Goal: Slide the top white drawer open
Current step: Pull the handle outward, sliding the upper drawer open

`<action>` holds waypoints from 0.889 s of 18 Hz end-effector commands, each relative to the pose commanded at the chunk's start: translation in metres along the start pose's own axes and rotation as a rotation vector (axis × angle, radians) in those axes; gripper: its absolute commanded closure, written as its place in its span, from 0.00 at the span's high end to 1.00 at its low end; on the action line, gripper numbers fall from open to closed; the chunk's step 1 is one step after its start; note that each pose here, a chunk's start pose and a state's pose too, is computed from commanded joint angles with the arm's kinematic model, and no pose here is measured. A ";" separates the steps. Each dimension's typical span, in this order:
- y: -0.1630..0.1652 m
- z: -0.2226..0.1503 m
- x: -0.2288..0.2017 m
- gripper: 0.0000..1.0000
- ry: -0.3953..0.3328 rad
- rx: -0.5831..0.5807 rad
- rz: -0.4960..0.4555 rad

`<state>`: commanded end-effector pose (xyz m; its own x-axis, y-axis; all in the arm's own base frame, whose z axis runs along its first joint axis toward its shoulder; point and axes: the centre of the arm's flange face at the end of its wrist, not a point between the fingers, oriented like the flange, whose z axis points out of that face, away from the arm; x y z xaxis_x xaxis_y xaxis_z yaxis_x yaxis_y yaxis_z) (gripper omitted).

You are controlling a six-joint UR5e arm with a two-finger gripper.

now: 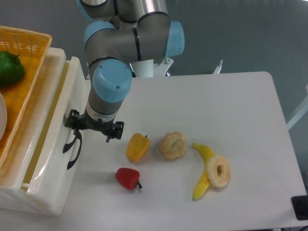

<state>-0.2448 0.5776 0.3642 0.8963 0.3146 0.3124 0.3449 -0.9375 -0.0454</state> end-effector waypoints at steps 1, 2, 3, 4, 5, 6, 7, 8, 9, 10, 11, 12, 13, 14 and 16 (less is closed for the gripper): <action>0.000 -0.001 -0.002 1.00 -0.003 0.000 -0.003; 0.001 -0.002 -0.004 1.00 -0.012 -0.002 -0.003; 0.001 -0.002 -0.005 1.00 -0.014 -0.004 0.000; 0.001 -0.004 -0.005 1.00 -0.016 0.000 0.000; 0.002 -0.003 -0.005 1.00 -0.015 -0.003 -0.001; 0.002 -0.003 -0.005 1.00 -0.015 -0.003 -0.001; 0.002 -0.003 -0.006 1.00 -0.017 -0.001 -0.002; 0.002 -0.004 -0.009 1.00 -0.017 0.000 -0.006; 0.002 -0.006 -0.011 1.00 -0.019 0.002 -0.010; 0.002 -0.006 -0.012 1.00 -0.019 0.003 -0.012; 0.002 -0.008 -0.014 1.00 -0.020 0.005 -0.013; 0.002 -0.007 -0.015 1.00 -0.019 0.004 -0.013; 0.002 -0.008 -0.019 1.00 -0.020 0.006 -0.014; 0.003 -0.010 -0.023 1.00 -0.020 0.008 -0.019; 0.003 -0.012 -0.028 1.00 -0.021 0.012 -0.025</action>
<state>-0.2722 0.5644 0.3663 0.8928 0.3416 0.2936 0.3709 -0.9274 -0.0490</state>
